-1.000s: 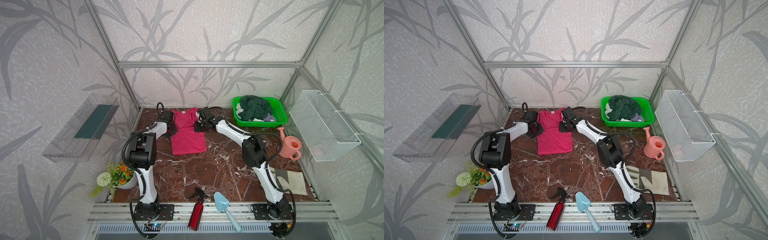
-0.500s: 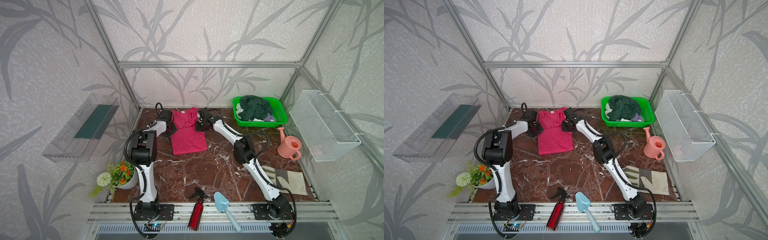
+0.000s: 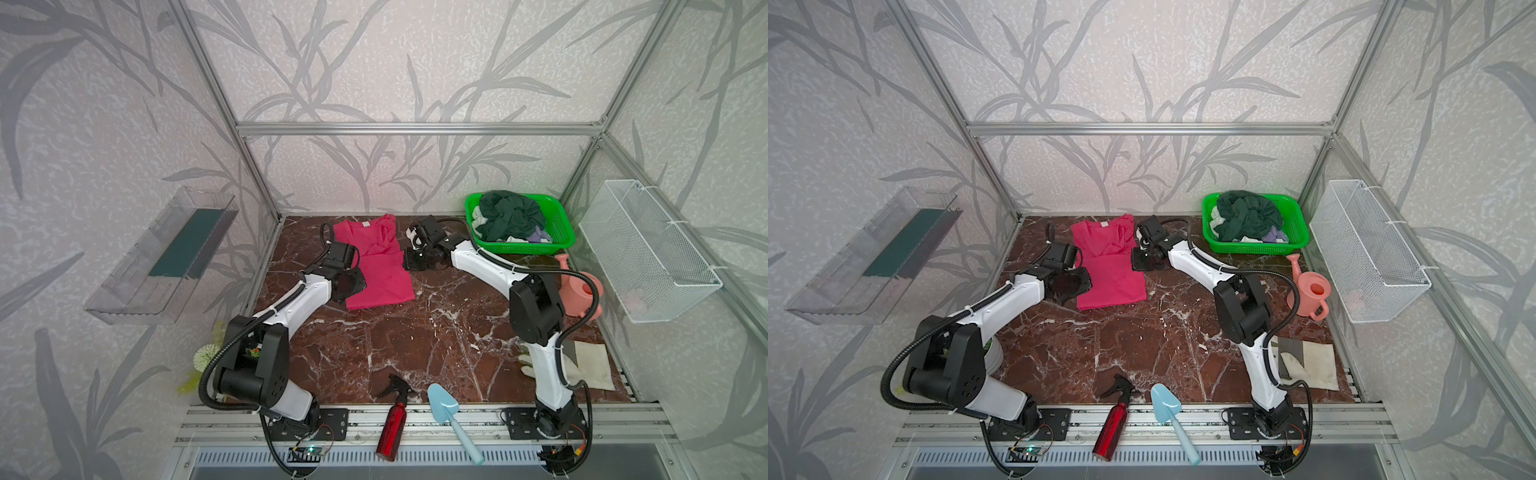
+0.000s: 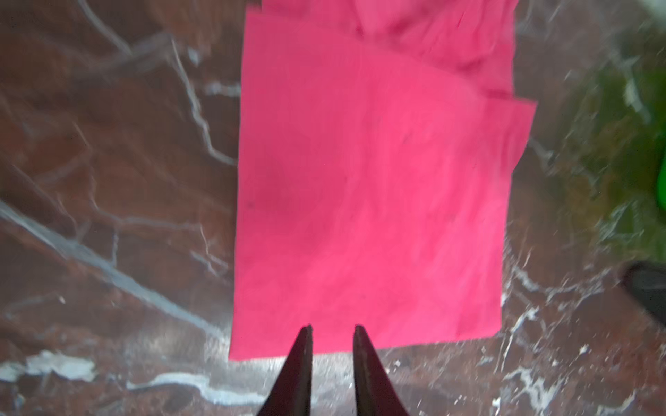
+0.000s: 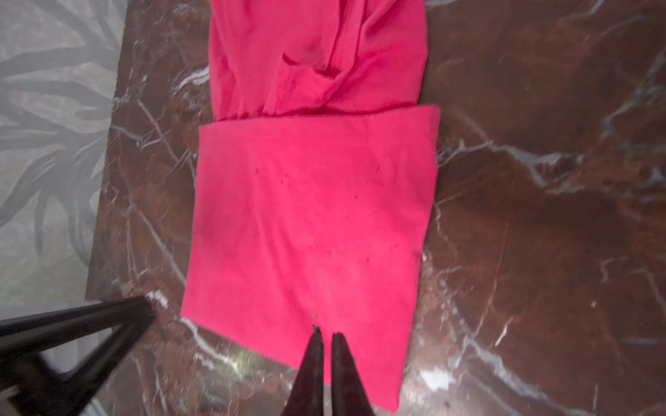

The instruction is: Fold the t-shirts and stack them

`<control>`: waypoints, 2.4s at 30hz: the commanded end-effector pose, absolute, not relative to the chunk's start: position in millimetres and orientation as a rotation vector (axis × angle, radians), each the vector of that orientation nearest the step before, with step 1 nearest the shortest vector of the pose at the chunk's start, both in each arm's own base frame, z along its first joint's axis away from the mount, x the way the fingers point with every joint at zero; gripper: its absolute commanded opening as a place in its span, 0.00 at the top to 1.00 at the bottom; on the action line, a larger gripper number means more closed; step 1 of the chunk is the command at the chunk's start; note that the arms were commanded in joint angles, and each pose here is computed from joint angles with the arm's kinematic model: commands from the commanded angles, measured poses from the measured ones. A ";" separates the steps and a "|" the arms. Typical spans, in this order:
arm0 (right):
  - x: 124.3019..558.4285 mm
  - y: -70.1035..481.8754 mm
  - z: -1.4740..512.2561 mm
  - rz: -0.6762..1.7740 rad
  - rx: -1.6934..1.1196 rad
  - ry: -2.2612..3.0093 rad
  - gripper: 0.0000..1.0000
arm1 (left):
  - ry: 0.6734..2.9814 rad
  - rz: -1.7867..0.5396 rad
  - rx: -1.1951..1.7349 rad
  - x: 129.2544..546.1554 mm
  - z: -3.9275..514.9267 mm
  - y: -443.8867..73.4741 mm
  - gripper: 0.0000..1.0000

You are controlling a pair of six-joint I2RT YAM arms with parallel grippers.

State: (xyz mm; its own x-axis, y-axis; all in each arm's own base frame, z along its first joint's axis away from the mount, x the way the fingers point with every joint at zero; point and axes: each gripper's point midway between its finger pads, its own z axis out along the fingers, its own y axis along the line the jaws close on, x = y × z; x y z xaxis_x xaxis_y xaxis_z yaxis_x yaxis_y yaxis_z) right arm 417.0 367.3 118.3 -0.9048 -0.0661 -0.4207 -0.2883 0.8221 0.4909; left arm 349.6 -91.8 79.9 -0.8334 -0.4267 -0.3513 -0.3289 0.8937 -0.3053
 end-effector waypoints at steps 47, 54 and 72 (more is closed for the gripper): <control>330.2 304.6 -8.0 0.577 -0.043 2.971 0.92 | 2.864 -0.124 -0.564 297.3 7.1 -90.1 0.81; 319.5 304.1 6.3 0.661 -0.049 2.935 0.91 | 2.786 -0.227 -0.541 279.7 38.5 -90.0 0.72; 309.6 289.9 38.3 0.667 -0.035 2.871 0.56 | 2.896 -0.272 -0.610 272.1 3.7 -101.0 0.74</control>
